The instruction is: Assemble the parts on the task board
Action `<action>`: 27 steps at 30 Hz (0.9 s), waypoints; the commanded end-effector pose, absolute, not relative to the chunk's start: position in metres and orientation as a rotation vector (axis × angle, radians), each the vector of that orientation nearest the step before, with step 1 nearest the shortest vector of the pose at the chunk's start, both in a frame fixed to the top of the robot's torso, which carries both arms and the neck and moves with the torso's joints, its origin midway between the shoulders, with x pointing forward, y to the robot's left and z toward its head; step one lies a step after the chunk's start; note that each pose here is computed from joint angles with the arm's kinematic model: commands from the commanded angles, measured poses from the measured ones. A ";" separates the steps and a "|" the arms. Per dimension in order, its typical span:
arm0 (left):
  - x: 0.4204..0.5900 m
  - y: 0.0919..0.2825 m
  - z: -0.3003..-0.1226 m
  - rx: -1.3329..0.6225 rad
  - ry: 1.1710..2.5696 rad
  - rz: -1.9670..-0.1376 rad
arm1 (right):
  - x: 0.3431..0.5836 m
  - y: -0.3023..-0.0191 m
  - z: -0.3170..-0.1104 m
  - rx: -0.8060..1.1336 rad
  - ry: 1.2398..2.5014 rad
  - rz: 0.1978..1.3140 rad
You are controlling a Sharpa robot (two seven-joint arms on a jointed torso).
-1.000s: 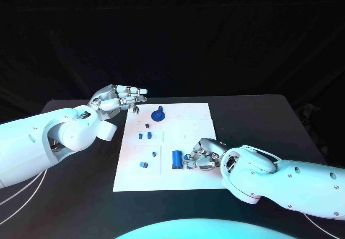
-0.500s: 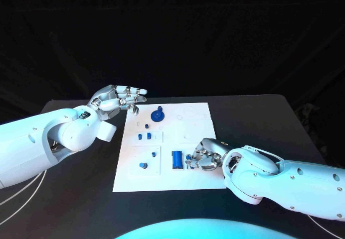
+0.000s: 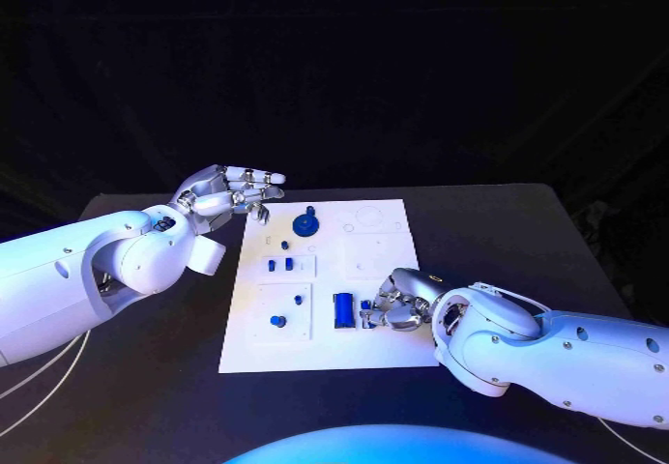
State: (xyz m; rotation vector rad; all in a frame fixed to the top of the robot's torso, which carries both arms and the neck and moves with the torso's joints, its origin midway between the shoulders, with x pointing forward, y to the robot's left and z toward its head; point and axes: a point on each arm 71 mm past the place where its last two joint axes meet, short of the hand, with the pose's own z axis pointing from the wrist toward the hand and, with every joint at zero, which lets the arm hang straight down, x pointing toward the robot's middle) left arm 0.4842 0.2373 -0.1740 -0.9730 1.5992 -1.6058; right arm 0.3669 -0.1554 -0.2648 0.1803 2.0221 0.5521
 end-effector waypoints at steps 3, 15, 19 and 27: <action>0.483 0.235 -0.173 -0.957 1.607 -1.625 | 0.368 -0.156 -0.267 0.160 2.035 0.536; 0.483 0.235 -0.173 -0.958 1.608 -1.623 | 0.369 -0.157 -0.267 0.151 2.033 0.527; 0.483 0.235 -0.173 -0.958 1.609 -1.622 | 0.368 -0.158 -0.265 0.150 2.023 0.534; 0.484 0.236 -0.174 -0.960 1.609 -1.620 | 0.360 -0.165 -0.259 0.144 2.019 0.548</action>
